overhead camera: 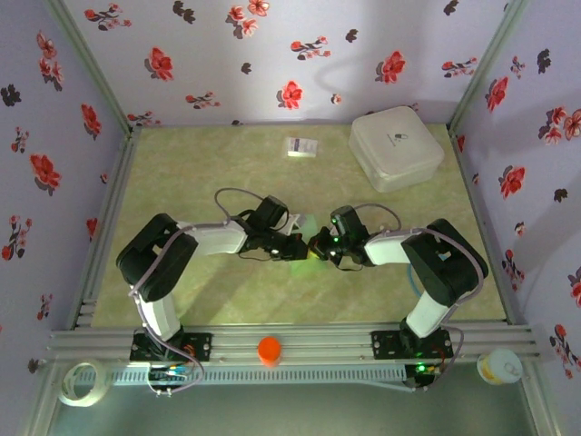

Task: Fold a paper plane with a square sheet of paper (pick it up from the middle)
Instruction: Fold the triangle a second time at the center of the table.

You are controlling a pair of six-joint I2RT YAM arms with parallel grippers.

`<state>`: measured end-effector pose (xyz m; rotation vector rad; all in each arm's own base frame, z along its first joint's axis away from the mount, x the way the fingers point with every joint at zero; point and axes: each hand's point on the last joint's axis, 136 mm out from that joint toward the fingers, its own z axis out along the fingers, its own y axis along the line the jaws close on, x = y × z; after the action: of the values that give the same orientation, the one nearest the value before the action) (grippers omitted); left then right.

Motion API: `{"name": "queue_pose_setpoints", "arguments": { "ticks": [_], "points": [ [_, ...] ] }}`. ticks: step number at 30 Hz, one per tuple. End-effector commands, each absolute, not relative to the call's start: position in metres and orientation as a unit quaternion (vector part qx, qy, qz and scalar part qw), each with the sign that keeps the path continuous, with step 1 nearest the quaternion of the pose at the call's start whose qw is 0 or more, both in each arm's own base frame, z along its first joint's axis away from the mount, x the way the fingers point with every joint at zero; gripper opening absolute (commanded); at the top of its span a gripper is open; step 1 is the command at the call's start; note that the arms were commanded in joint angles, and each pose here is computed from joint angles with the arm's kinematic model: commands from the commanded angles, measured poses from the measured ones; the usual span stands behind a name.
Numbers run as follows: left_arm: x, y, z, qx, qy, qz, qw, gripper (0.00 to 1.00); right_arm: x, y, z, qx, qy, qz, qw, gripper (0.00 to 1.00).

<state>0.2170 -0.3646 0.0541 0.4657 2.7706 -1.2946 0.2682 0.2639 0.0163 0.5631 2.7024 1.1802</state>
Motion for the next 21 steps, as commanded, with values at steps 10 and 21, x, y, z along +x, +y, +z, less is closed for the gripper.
{"name": "queue_pose_setpoints", "arguments": {
  "ticks": [10, 21],
  "points": [
    [0.212, -0.361, 0.028, 0.137, 0.912, -0.386, -0.011, 0.03, 0.254, 0.244, -0.010, 0.218, 0.912, 0.344, 0.047, 0.00],
    [0.201, -0.348, 0.013, 0.133, 0.919, -0.371, -0.025, 0.04, 0.252, 0.242, -0.012, 0.215, 0.916, 0.335, 0.044, 0.00]
  ]
}}
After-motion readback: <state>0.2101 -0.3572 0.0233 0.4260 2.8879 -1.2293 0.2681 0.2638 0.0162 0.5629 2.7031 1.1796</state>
